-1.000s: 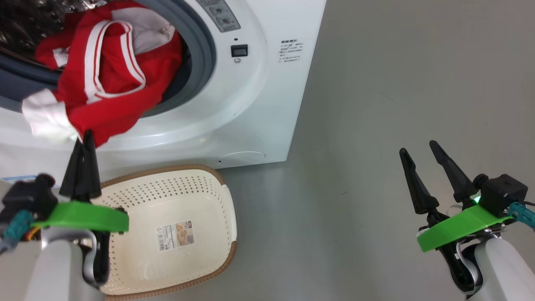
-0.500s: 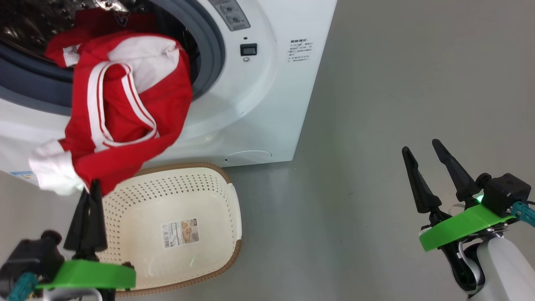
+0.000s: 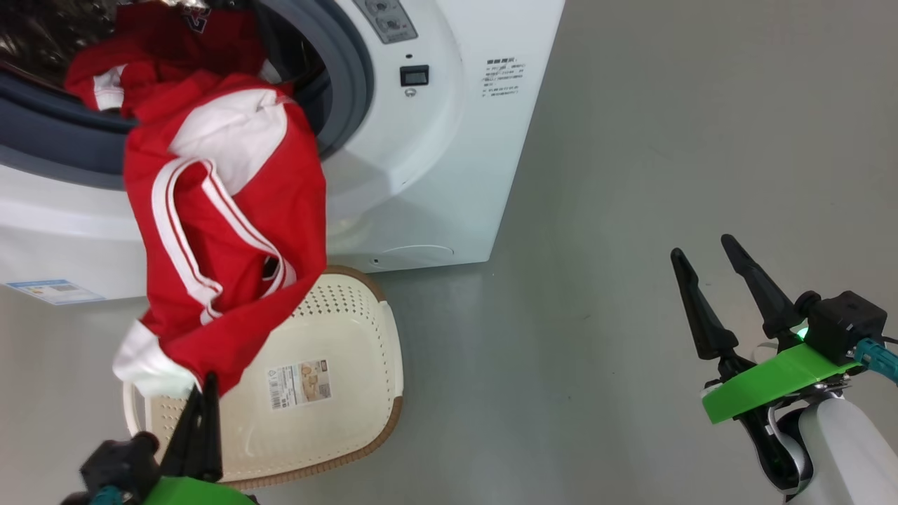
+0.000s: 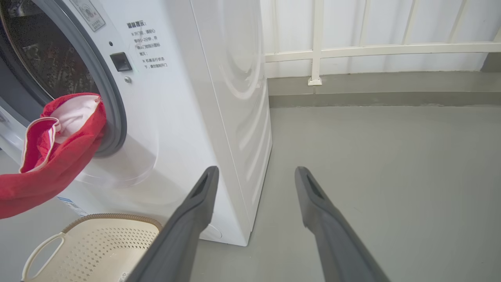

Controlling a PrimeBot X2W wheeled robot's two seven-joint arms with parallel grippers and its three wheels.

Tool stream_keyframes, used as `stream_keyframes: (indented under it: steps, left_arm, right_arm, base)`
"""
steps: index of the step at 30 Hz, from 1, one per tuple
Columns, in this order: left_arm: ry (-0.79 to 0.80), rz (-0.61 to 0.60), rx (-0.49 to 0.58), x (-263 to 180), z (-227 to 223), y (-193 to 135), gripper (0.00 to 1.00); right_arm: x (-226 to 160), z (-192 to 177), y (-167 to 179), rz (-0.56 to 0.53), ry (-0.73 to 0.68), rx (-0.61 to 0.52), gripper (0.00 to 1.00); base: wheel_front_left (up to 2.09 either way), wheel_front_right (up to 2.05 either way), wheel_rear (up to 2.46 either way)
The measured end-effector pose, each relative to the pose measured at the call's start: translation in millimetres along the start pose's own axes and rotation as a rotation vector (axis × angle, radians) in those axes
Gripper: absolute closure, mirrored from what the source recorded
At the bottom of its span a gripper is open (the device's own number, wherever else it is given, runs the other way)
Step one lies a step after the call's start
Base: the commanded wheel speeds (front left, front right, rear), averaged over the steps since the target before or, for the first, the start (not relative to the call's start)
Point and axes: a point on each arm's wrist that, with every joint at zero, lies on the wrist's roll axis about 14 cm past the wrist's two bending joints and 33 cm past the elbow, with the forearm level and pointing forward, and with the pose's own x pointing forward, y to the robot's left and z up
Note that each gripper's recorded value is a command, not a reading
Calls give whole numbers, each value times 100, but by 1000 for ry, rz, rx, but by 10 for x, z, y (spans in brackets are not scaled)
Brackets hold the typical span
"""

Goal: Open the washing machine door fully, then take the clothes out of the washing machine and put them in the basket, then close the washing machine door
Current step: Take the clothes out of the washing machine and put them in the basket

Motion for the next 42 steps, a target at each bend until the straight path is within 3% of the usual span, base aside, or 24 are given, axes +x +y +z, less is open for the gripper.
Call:
stream_keyframes:
  steps: [17, 32, 33, 34, 35, 36, 42]
  left_arm:
    - [353, -51, 47, 531, -1131, -10, 100]
    - [555, -91, 102, 923, -1628, -92, 100]
    - [560, -92, 102, 938, -1644, -92, 95]
    - [566, -93, 104, 956, -1658, -91, 62]
    - [568, -94, 107, 977, -1663, -86, 20]
    - [569, -93, 110, 995, -1669, -75, 3]
    - [574, -91, 119, 1072, -1692, -37, 0]
  right_arm:
    - [56, -156, -106, -25, 35, -2, 0]
    - [270, -337, -228, -52, 61, -3, 0]
    - [265, -354, -238, -55, 65, -4, 0]
    - [259, -371, -249, -58, 70, -4, 0]
    - [254, -382, -258, -61, 73, -4, 0]
    - [250, -391, -268, -64, 75, -4, 0]
    - [273, -386, -312, -74, 73, -10, 0]
  base:
    - [0, 0, 0]
    - [0, 0, 0]
    - [0, 0, 0]
    - [0, 0, 0]
    - [0, 0, 0]
    - [0, 0, 0]
    - [0, 0, 0]
